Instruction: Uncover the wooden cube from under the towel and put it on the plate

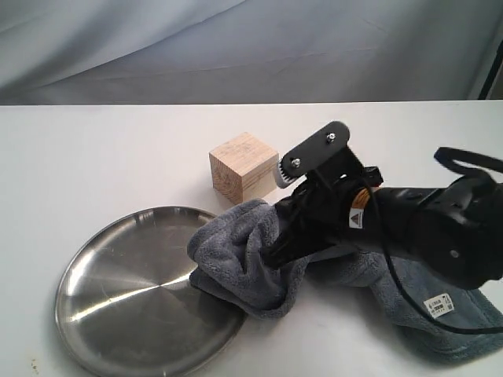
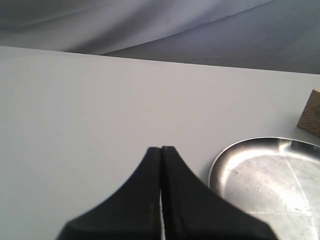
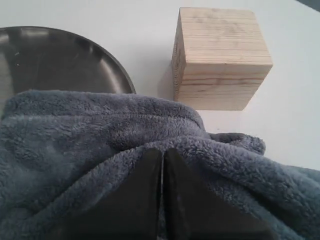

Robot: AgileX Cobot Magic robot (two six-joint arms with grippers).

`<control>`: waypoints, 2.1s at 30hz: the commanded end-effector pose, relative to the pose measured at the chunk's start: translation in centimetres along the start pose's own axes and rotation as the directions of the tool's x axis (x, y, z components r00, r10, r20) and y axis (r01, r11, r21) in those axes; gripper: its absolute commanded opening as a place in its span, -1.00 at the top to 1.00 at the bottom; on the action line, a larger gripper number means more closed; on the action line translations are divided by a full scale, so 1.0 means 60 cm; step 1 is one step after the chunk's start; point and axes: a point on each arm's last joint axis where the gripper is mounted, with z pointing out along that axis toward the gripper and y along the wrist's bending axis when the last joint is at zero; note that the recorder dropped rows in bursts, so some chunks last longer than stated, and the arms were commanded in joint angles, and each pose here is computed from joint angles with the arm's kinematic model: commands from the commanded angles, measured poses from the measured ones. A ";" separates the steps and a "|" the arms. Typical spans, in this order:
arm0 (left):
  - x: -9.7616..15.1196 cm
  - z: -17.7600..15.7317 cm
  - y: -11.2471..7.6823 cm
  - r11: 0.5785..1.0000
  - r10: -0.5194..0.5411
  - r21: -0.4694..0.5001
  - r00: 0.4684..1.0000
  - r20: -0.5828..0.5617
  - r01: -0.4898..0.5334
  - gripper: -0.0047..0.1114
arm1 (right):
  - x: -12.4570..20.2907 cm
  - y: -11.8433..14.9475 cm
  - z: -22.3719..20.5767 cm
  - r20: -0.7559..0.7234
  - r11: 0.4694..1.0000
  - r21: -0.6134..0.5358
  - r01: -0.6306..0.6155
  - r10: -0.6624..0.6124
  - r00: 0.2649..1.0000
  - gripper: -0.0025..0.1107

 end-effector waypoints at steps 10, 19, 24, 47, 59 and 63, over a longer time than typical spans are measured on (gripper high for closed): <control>0.001 0.000 -0.001 1.000 -0.005 0.006 1.000 0.005 0.005 0.92 | 0.062 -0.005 0.060 -0.144 0.999 0.009 -0.031 0.032 0.989 0.96; 0.001 0.000 -0.001 1.000 -0.005 0.006 1.000 0.005 0.005 0.92 | 0.104 -0.112 0.044 -0.276 0.962 0.181 -0.206 0.250 0.928 0.96; 0.001 0.000 -0.001 1.000 -0.005 0.006 1.000 0.005 0.005 0.92 | 0.121 -0.158 0.031 -0.287 0.931 0.254 -0.264 0.333 0.898 0.96; 0.001 0.000 -0.001 1.000 -0.005 0.006 1.000 0.005 0.005 0.92 | 0.139 -0.201 0.016 -0.300 0.918 0.304 -0.255 0.347 0.889 0.96; 0.001 0.000 -0.001 1.000 -0.005 0.006 1.000 0.005 0.005 0.92 | 0.065 -0.141 -0.005 -0.182 0.962 0.213 -0.169 0.209 0.961 0.96; 0.001 0.000 -0.001 1.000 -0.005 0.006 1.000 0.005 0.005 0.92 | 0.028 -0.121 -0.030 -0.088 0.971 0.190 -0.148 0.167 0.982 0.96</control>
